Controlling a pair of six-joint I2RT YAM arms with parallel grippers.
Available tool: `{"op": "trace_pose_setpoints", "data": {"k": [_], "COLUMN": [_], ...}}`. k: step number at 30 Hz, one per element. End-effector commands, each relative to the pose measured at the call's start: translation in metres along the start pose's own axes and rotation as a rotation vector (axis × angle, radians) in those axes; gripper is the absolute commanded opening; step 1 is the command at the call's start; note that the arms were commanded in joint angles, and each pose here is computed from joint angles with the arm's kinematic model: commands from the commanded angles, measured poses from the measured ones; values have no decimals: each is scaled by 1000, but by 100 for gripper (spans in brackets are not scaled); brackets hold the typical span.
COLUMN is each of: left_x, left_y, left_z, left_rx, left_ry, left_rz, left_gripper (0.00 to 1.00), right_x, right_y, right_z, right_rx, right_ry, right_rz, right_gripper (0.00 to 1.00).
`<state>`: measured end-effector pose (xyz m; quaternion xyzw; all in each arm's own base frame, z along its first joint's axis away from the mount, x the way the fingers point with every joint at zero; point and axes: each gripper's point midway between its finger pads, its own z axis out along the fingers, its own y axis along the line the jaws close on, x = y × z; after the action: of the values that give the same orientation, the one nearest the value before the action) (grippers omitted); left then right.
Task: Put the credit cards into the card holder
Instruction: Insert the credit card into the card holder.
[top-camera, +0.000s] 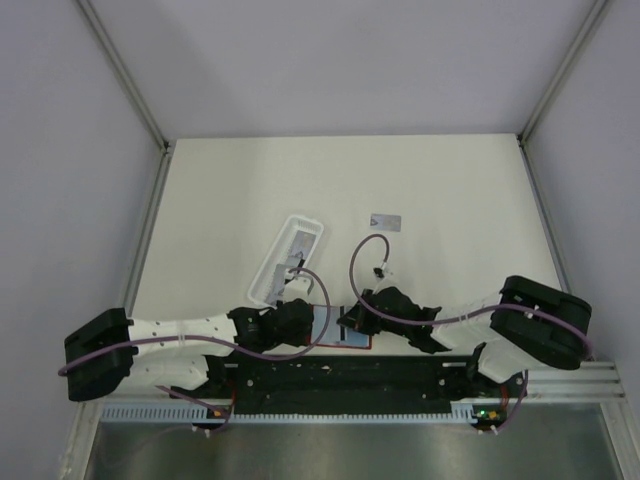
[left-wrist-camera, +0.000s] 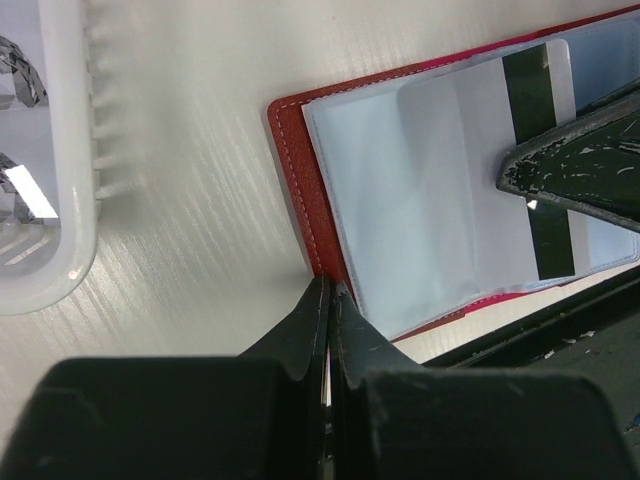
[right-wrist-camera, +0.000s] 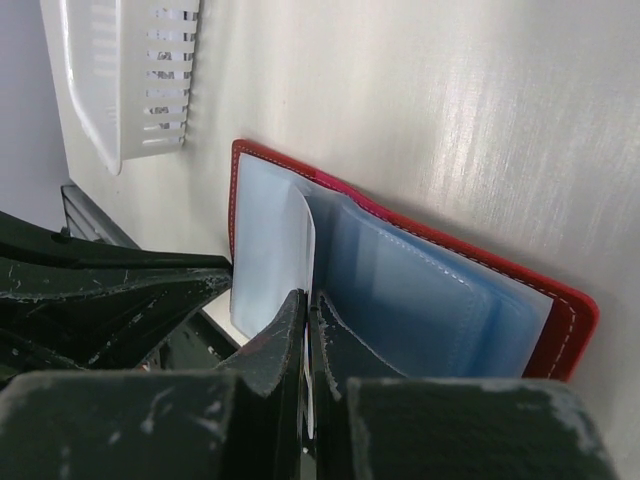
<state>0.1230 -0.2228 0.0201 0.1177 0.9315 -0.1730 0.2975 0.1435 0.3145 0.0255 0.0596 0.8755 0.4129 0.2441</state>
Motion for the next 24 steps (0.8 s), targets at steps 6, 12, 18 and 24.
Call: {"op": "trace_pose_setpoints", "data": {"k": [6, 12, 18, 24], "left_x": [0, -1, -3, -6], "left_y": [1, 0, -1, -3], "left_z": [1, 1, -1, -1], "left_rx": [-10, -6, -2, 7], "left_ry": [5, 5, -2, -11], "left_rz": [0, -1, -1, 1], "left_gripper": [0, 0, 0, 0], "right_x": [25, 34, 31, 16], "right_y": [-10, -5, -5, -1], "right_z": [8, 13, 11, 2], "right_rx": [-3, -56, -47, 5], "right_ry": [95, 131, 122, 81], "right_rz": [18, 60, 45, -16], "right_gripper": [0, 0, 0, 24]}}
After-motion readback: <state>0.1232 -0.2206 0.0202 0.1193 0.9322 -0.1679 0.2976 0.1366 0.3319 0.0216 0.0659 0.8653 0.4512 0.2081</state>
